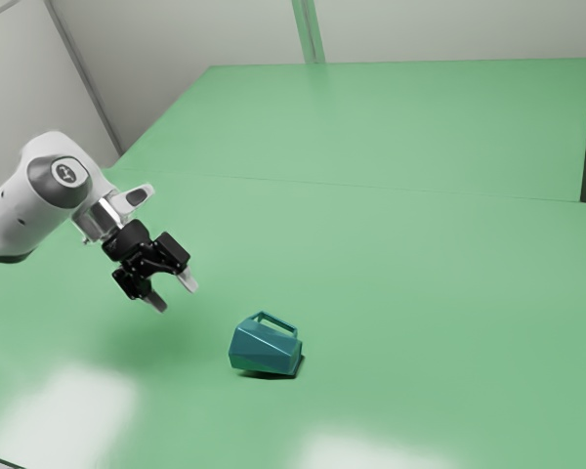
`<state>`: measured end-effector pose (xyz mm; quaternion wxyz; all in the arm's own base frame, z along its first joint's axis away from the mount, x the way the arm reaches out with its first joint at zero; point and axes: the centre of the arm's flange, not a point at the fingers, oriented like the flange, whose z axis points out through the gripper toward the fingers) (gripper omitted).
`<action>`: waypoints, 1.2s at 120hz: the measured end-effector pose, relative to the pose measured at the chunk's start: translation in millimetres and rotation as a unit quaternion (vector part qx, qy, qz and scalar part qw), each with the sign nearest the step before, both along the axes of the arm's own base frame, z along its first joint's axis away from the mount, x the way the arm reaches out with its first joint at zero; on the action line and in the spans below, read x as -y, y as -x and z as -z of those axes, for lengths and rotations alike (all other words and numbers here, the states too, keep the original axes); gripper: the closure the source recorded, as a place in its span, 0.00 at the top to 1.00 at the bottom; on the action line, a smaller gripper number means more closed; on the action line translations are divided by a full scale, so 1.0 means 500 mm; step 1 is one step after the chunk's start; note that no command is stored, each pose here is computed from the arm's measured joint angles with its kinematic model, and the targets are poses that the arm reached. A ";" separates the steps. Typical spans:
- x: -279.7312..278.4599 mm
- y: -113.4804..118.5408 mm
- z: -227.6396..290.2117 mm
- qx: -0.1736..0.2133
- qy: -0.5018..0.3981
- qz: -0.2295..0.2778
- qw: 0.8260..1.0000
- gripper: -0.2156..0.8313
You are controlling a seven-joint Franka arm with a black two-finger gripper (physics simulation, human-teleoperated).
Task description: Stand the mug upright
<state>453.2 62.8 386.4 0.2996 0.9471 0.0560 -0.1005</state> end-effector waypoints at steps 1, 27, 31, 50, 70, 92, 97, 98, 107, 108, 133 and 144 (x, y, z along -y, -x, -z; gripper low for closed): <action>0.000 0.001 0.002 0.001 0.002 0.001 1.000 0.79; 0.015 0.023 0.063 0.025 0.021 0.028 0.999 0.79; 0.017 0.022 0.068 0.032 0.021 0.032 0.999 0.79; 0.025 0.013 0.100 0.059 0.027 0.040 0.997 0.79; 0.042 0.011 0.132 0.082 0.049 0.031 0.995 0.79; 0.057 0.015 0.156 0.104 0.074 0.014 0.992 0.79; 0.061 0.014 0.160 0.109 0.079 0.012 0.991 0.79; 0.062 0.014 0.161 0.110 0.080 0.012 0.991 0.79; 0.071 0.012 0.167 0.117 0.088 0.010 0.989 0.79; 0.072 0.012 0.168 0.118 0.089 0.010 0.989 0.79; 0.105 0.011 0.190 0.128 0.111 0.010 0.985 0.79; 0.119 0.013 0.197 0.131 0.120 0.013 0.984 0.79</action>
